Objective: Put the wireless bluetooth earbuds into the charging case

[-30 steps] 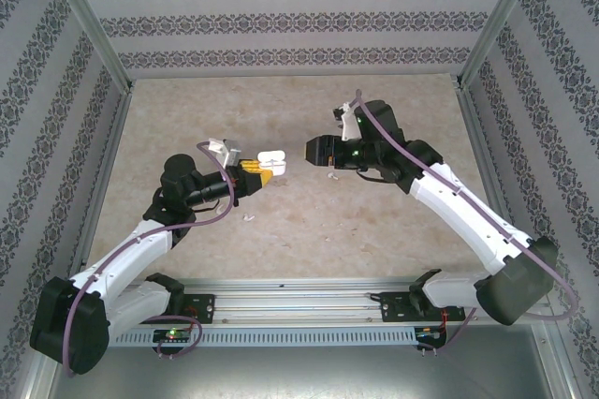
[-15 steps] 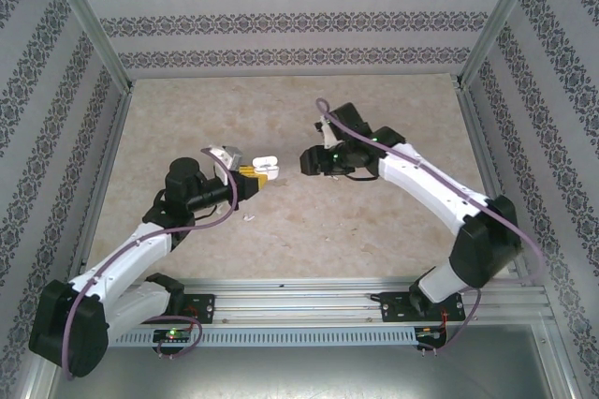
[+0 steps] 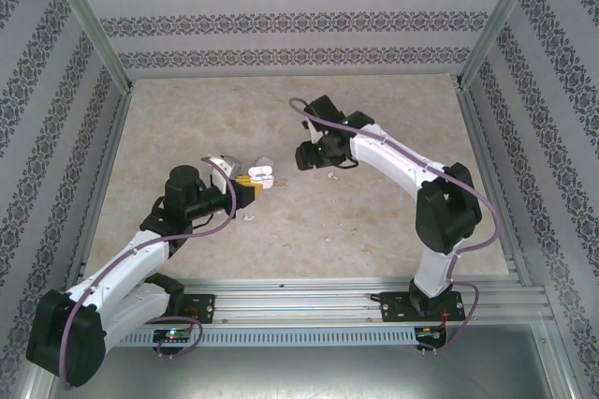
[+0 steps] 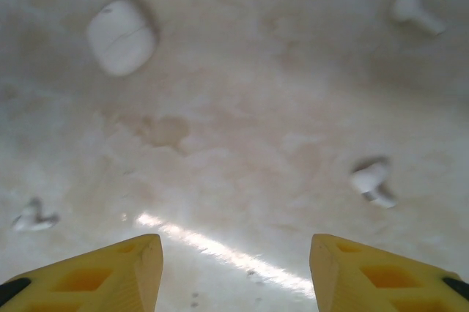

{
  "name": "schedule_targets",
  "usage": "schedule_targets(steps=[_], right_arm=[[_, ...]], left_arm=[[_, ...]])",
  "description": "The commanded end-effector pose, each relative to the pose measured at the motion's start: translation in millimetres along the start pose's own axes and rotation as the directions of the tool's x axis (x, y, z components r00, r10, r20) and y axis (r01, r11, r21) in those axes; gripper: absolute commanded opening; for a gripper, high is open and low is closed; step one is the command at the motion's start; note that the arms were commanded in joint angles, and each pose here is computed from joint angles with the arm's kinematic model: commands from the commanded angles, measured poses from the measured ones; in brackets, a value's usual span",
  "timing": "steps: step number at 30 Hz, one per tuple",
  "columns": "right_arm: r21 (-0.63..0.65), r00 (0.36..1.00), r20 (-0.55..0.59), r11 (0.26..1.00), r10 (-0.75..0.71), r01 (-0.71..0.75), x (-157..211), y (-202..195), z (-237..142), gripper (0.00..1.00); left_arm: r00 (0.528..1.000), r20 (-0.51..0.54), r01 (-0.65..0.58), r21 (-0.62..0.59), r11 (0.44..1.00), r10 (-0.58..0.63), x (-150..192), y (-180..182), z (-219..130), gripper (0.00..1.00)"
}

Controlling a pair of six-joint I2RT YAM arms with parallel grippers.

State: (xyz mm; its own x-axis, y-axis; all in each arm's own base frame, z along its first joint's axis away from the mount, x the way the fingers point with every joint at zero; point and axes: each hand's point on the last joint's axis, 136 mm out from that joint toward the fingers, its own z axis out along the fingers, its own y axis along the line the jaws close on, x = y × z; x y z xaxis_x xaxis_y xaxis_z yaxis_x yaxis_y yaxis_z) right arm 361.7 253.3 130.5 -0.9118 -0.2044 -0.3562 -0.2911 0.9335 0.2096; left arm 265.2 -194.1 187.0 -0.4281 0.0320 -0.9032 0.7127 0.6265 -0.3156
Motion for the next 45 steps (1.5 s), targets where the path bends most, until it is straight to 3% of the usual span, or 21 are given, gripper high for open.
schedule_targets(steps=[1,11,24,45], right_arm=[[0.13,0.992,-0.121,0.99,-0.041,0.057,9.2,-34.1,15.2,0.55],[0.194,0.958,-0.285,0.976,-0.042,0.101,18.1,-57.7,56.6,0.6],[0.109,0.942,-0.331,0.994,0.053,-0.018,35.3,-68.3,86.7,0.6],[0.028,0.918,-0.351,0.982,0.185,-0.187,49.2,-50.9,87.2,0.57]], left_arm=[[0.999,0.032,-0.011,0.08,0.997,0.009,-7.4,-12.4,4.9,0.0],[0.999,0.031,0.023,0.085,0.996,-0.026,7.3,0.3,22.7,0.0],[0.999,0.013,0.037,0.085,0.996,-0.038,14.6,5.5,30.3,0.0],[0.999,0.012,0.047,0.098,0.994,-0.049,9.8,4.4,33.0,0.0]])
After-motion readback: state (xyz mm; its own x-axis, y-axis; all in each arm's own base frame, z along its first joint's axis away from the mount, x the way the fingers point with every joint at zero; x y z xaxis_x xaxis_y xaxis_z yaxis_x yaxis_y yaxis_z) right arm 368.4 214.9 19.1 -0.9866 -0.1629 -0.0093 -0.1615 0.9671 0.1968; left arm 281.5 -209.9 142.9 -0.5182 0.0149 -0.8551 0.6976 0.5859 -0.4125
